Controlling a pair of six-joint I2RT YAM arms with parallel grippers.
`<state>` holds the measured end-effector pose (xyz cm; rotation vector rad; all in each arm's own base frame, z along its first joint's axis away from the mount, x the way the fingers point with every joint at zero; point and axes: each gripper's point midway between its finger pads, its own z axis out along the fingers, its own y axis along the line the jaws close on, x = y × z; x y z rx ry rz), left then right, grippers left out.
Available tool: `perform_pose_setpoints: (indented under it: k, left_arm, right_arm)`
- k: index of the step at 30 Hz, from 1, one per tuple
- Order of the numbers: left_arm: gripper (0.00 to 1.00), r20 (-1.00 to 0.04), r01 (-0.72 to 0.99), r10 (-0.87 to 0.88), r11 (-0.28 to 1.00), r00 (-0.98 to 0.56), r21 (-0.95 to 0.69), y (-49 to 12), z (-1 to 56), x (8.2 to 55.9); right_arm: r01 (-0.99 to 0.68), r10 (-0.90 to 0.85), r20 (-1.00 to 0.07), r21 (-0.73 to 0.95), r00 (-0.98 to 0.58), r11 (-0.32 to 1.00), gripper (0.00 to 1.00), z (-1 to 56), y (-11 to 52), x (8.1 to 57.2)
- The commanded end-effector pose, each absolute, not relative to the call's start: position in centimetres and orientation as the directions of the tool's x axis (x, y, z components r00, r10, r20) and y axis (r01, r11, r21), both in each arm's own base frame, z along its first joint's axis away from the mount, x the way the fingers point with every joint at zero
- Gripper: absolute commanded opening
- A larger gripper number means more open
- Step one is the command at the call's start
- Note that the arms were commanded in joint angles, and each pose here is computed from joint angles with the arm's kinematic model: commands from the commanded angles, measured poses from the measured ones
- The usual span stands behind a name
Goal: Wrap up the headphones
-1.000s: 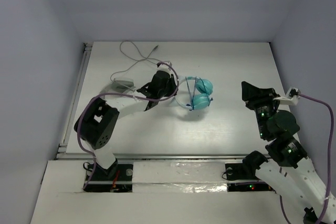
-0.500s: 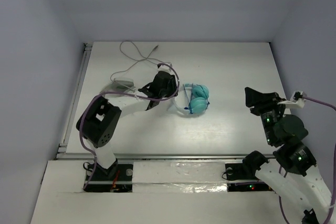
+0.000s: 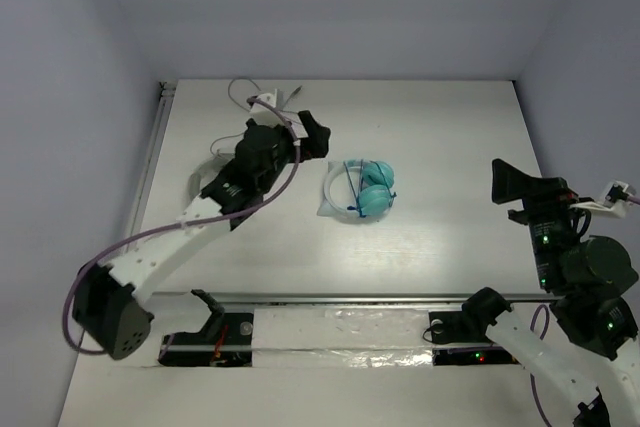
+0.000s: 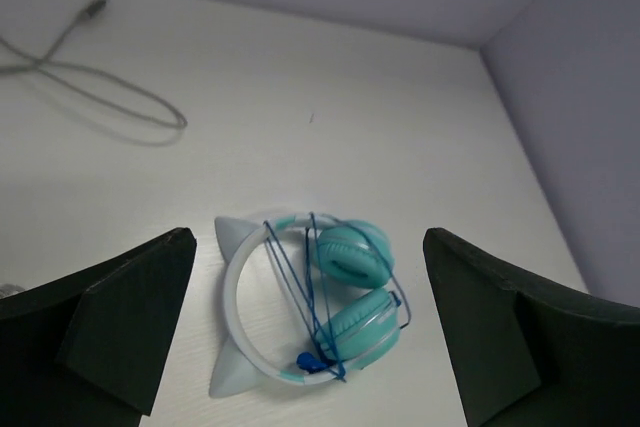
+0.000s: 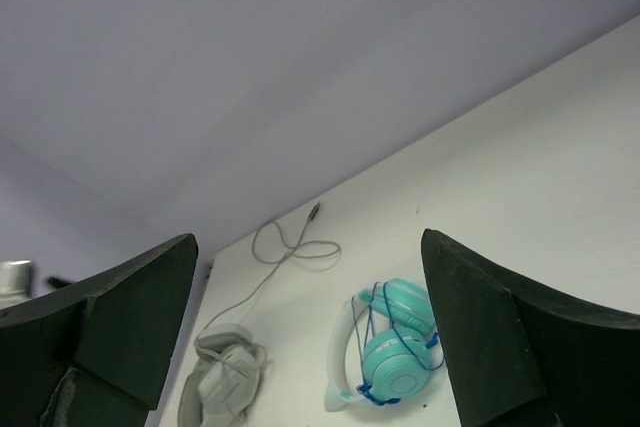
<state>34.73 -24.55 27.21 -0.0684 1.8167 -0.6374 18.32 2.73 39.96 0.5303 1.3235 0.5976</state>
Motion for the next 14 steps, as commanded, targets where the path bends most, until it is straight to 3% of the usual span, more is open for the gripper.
perform_pose_setpoints:
  k: [1,7,14]
  left_arm:
    - [0.99,-0.892,0.316,-0.412,0.834,-0.189,-0.452,-21.3,34.5,31.9]
    - [0.99,-0.901,0.341,-0.412,0.835,-0.134,-0.432,-18.1,38.1,28.2]
    - [0.99,-0.898,0.361,-0.416,0.822,-0.146,-0.44,-17.8,37.0,27.0]
  right_arm:
    - [-0.051,0.614,-0.768,0.617,0.181,0.786,1.0,41.0,0.9,17.4]
    - [-0.039,0.598,-0.777,0.603,0.195,0.797,1.0,41.1,0.1,16.7]
    - [-0.105,0.614,-0.771,0.606,0.167,0.789,1.0,40.9,1.7,17.1]
